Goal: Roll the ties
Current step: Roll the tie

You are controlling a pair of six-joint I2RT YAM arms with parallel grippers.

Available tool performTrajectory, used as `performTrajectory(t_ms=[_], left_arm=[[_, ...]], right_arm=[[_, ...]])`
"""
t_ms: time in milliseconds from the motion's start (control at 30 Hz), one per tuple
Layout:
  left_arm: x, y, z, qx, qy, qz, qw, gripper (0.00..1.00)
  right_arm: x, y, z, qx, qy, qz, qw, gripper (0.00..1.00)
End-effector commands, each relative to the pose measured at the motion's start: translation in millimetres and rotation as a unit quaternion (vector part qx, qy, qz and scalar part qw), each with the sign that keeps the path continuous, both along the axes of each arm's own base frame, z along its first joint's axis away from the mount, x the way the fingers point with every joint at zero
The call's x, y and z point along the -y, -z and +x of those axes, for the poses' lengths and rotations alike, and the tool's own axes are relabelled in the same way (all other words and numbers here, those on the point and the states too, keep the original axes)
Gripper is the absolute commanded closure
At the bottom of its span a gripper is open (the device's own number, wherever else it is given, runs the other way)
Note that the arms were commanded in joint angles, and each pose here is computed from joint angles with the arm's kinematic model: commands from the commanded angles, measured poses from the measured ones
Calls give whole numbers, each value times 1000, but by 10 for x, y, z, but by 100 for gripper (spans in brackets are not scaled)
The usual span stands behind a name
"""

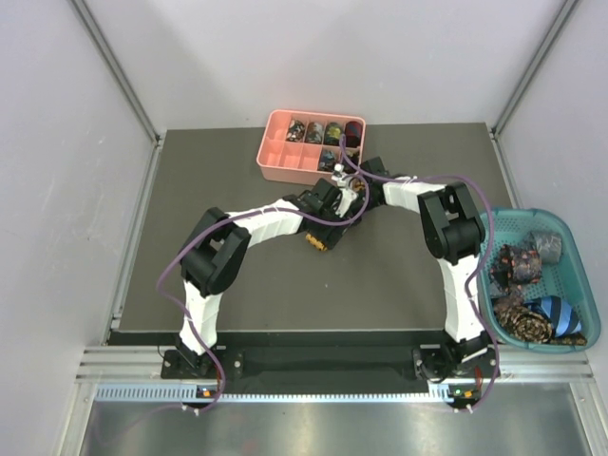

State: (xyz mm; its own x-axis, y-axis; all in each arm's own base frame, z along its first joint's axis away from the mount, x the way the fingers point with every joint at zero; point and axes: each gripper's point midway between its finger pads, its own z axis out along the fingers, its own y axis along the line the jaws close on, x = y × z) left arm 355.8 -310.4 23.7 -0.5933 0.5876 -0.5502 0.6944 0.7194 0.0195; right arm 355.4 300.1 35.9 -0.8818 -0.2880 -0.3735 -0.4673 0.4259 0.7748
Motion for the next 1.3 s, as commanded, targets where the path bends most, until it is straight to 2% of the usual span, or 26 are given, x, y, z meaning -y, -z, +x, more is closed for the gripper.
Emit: performTrajectory(t_ms=[0,100,267,333,367,433,667,900,1133,1233,1267], left_arm=[[-157,240,-51,-14,-7,35,999,22],[-186,290,-64,-21,-8,45,999,23],[-227,310,-107,-30,-9,49,998,31],[-252,323,-119,-30,-8,52,998,38],[-262,330,-118,-29,-8,56,998,39],[-295,360,-130,-34,-10,64,997,42],[-305,398,-146,-46,-16,71,996,46],[-305,404,-187,-54,-20,69,996,48],[-310,415,-209,-60,-16,69,996,49],[-304,422,-219,-66,-15,70,995,50],[-295,432,-219,-68,-16,70,995,50]], right_arm=[[118,496,-3,-25,8,-45,999,83],[136,531,0,-31,9,-44,999,83],[259,585,33,-53,31,-48,997,83],[279,562,47,-53,38,-47,997,80],[287,533,77,-47,41,-43,997,77],[294,523,78,-46,42,-42,997,75],[285,426,125,-33,45,-38,998,65],[476,107,356,-18,109,0,994,68],[664,-28,462,-8,159,18,987,64],[828,-112,522,8,199,26,980,64],[913,-267,617,39,216,38,975,63]])
